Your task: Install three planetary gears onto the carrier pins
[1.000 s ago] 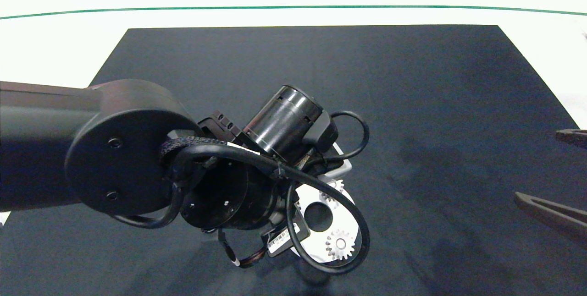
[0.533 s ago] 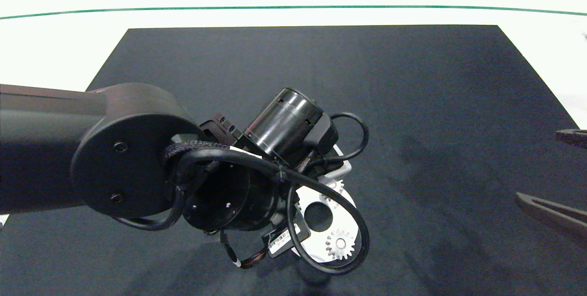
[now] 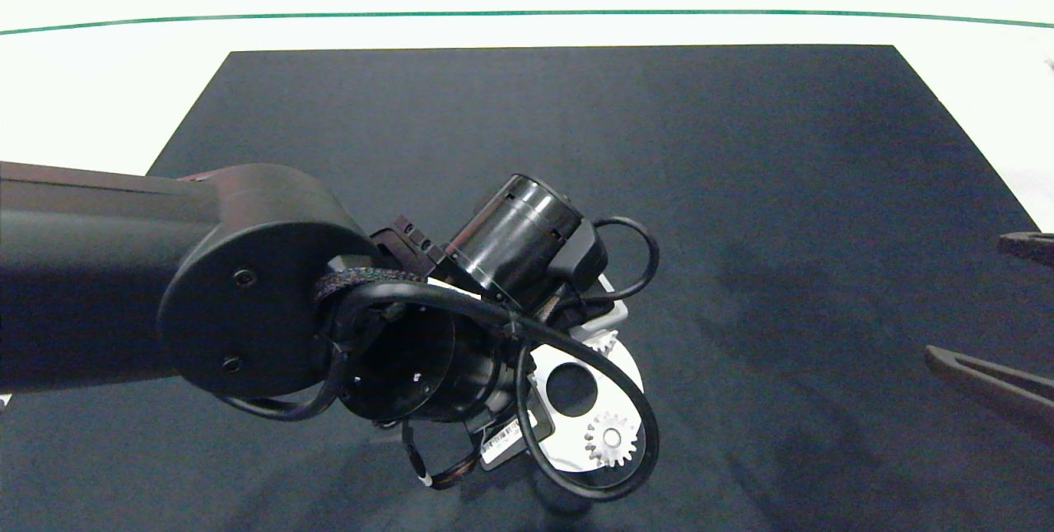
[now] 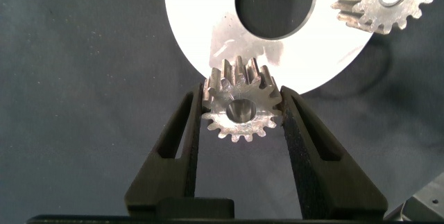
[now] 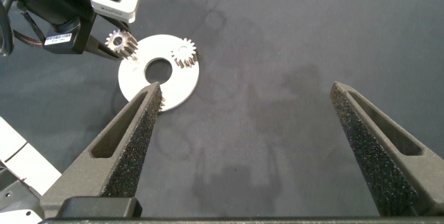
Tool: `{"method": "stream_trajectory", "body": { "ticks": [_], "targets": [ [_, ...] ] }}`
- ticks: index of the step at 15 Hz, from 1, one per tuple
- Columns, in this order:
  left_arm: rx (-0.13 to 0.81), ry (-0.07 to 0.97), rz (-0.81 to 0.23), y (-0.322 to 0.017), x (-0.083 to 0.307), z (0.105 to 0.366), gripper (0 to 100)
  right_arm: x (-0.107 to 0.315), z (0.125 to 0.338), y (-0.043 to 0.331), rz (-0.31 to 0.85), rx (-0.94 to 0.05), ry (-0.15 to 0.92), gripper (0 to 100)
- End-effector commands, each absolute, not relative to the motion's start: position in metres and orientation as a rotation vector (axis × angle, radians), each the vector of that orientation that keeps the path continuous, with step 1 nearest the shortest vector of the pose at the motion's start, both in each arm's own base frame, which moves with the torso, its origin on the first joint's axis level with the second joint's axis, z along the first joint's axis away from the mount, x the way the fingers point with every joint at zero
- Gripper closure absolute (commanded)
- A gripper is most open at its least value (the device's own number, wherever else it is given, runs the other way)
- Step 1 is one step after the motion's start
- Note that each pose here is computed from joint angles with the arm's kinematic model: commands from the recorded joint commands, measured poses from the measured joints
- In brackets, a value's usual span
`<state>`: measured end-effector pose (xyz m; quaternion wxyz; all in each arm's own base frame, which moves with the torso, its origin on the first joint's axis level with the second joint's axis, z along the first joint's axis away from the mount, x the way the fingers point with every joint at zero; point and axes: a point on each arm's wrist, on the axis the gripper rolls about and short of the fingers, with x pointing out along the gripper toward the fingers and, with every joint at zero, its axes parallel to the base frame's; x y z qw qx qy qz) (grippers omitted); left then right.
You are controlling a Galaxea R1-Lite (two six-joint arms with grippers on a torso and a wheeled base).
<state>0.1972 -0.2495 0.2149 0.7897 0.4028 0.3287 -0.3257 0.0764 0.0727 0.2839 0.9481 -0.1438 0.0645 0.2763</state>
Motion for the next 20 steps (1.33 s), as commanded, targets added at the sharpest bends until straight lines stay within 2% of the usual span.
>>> {"method": "stream_trajectory", "body": {
  "ticks": [1, 20],
  "targets": [
    [0.875, 0.712, -0.701, -0.2493, 0.1972, 0.2136, 93, 0.0762, 0.2841, 0.0725, 0.561, -0.294, 0.130, 0],
    [0.867, 0.689, -0.689, -0.2444, 0.2032, 0.2110, 93, 0.0775, 0.2821, 0.0739, 0.563, -0.299, 0.140, 0]
  ]
}}
